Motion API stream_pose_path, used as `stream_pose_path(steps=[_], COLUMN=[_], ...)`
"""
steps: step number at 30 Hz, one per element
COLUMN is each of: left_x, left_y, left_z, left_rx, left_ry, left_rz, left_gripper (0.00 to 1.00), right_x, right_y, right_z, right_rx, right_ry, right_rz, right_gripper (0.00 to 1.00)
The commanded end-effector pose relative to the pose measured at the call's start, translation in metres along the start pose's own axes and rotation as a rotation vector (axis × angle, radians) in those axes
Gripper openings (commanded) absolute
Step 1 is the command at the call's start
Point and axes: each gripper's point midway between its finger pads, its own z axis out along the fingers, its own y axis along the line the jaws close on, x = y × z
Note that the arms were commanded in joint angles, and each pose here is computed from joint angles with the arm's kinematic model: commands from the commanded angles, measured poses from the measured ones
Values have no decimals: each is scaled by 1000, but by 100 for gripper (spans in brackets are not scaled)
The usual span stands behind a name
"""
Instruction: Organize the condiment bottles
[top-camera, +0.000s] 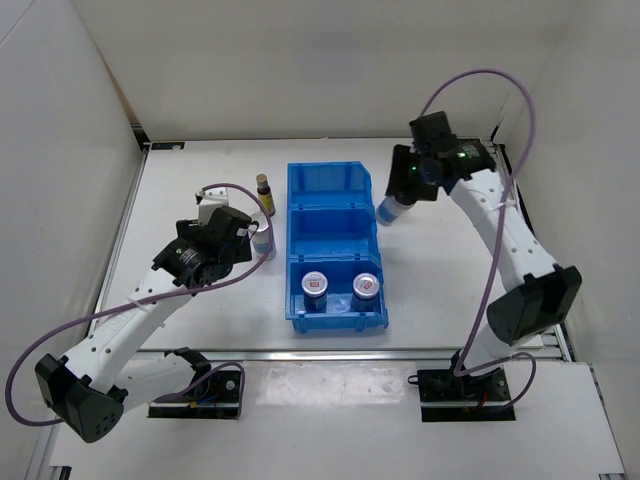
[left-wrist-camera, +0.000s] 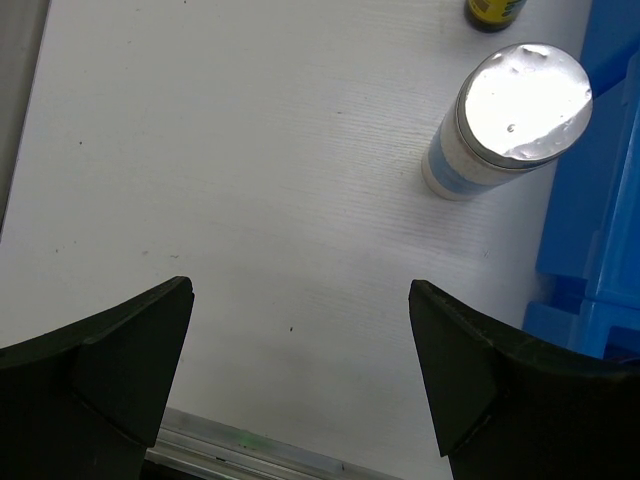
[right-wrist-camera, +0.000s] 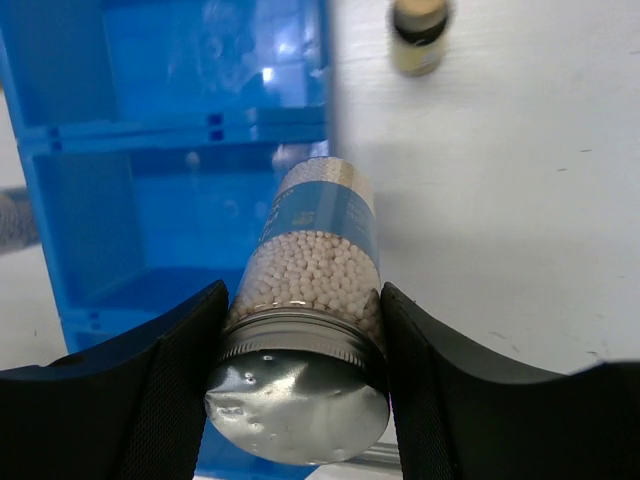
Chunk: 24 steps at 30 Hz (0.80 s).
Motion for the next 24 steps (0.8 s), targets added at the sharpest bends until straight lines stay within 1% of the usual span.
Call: stream_pose_path(steps=[1, 6, 12, 14, 16, 17, 19, 20, 22, 23, 24], left_x=[-14, -14, -13, -13, -11, -10, -10, -9, -9, -9, -9], left_y=[2, 2, 1, 1, 0, -1, -1, -2, -2, -2, -2], left_z=[-4, -4, -2, -2, -1, 1, 1, 3, 3, 3, 3], left_rx=[-2, -2, -5, -5, -9, -12, -12, -15, -16, -16, -16], left_ry=[-38, -38, -32, -32, -26, -19, -19, -13, -13, -13, -13], left_rz=[-27, -27, -21, -21, -15, -9, -9, -3, -3, -3, -3], left_gripper=[100, 100, 100, 100, 100, 100, 100, 100, 100, 100, 100], right_x=[3, 23, 48, 54, 58, 59, 55, 57, 55, 52, 52], right_y=[46, 76, 80, 78, 77, 75, 80, 79, 81, 82, 82], right_z=[10, 34, 72, 83, 89, 92, 92, 95, 94, 92, 92], right_rx=[-122, -157, -117, -102, -95, -82, -87, -82, -87, -91, -91], right_ry=[22, 103, 203, 229, 242, 246, 226, 234, 226, 218, 218], right_rz=[-71, -116, -122, -124, -125, -127, -134, -135, -134, -133, -133], right_gripper=[0, 0, 0, 3, 12, 24, 35, 50, 59, 69, 75])
